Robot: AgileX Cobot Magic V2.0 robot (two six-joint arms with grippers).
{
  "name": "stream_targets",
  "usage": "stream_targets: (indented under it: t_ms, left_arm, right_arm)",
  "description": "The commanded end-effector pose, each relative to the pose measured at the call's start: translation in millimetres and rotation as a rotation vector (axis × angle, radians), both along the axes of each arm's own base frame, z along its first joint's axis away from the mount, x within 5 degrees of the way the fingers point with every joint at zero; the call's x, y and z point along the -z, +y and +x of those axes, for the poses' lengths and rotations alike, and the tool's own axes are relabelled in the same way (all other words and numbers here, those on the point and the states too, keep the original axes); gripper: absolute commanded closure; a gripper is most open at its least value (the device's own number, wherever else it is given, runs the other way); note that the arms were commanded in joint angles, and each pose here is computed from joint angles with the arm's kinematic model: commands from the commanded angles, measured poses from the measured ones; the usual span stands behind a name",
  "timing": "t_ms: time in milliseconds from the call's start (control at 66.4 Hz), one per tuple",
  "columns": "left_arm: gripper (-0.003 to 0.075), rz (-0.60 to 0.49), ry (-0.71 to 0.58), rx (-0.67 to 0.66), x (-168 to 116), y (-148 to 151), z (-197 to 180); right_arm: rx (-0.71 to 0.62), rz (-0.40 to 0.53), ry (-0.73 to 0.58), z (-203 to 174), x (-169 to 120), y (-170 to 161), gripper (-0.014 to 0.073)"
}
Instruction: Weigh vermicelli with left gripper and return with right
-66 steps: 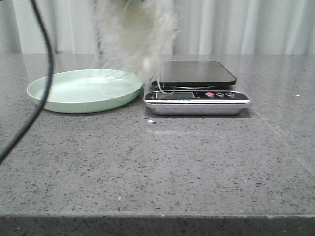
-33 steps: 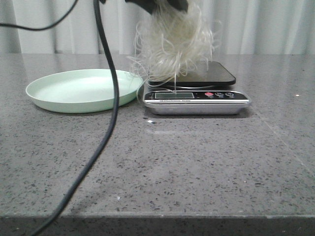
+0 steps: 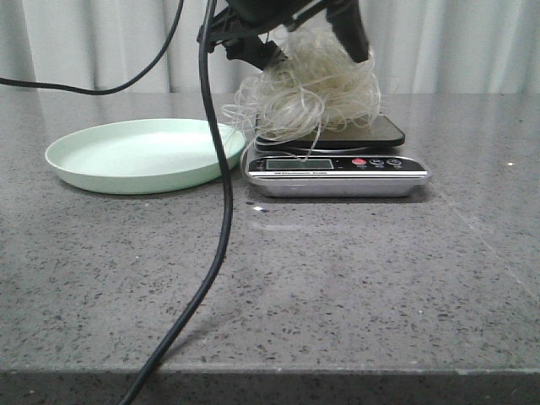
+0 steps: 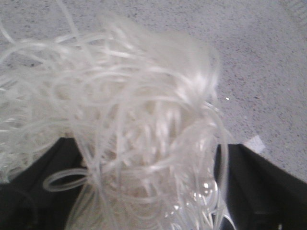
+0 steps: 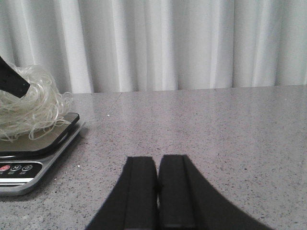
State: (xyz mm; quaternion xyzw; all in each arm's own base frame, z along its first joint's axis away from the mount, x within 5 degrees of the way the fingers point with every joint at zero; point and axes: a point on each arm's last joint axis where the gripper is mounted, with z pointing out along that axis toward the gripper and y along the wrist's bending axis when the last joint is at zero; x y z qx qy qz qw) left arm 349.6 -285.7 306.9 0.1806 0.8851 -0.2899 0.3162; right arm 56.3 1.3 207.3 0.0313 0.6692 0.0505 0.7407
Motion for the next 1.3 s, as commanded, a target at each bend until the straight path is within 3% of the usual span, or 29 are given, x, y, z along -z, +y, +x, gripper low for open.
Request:
stream_targets:
  t_ms: [0, 181, 331, 347, 542, 798, 1145, 1281]
  left_arm:
    - [0.0070, -0.082, -0.069, 0.014, -42, 0, -9]
    - [0.0070, -0.027, -0.158, 0.054, -83, 14, -23]
    - [0.0070, 0.022, -0.259, 0.028, -115, 41, -37]
    - [0.0070, 0.014, -0.279, 0.010, -128, 54, -43]
    - [0.0070, -0.001, -0.329, -0.074, -143, 95, -58]
    - [0.0070, -0.048, -0.438, -0.218, -129, 158, -109]
    - [0.0070, 0.008, -0.570, -0.185, -86, 201, -194]
    - [0.0070, -0.018, -0.650, -0.193, -75, 220, -231]
  right_arm:
    - [-0.003, 0.001, -0.097, -3, -10, 0, 0.0428]
    - [-0.003, 0.001, -0.097, -3, -10, 0, 0.0428]
    - [-0.003, 0.001, -0.097, -3, -10, 0, 0.0428]
    - [-0.003, 0.001, -0.097, -3, -10, 0, 0.0428]
    - [-0.003, 0.001, -0.097, -3, -10, 0, 0.0428]
    - [-0.003, 0.001, -0.097, -3, -10, 0, 0.0428]
    - [-0.003, 0.001, -0.097, -3, -10, 0, 0.0428]
    - [-0.003, 0.001, -0.097, -3, -10, 0, 0.0428]
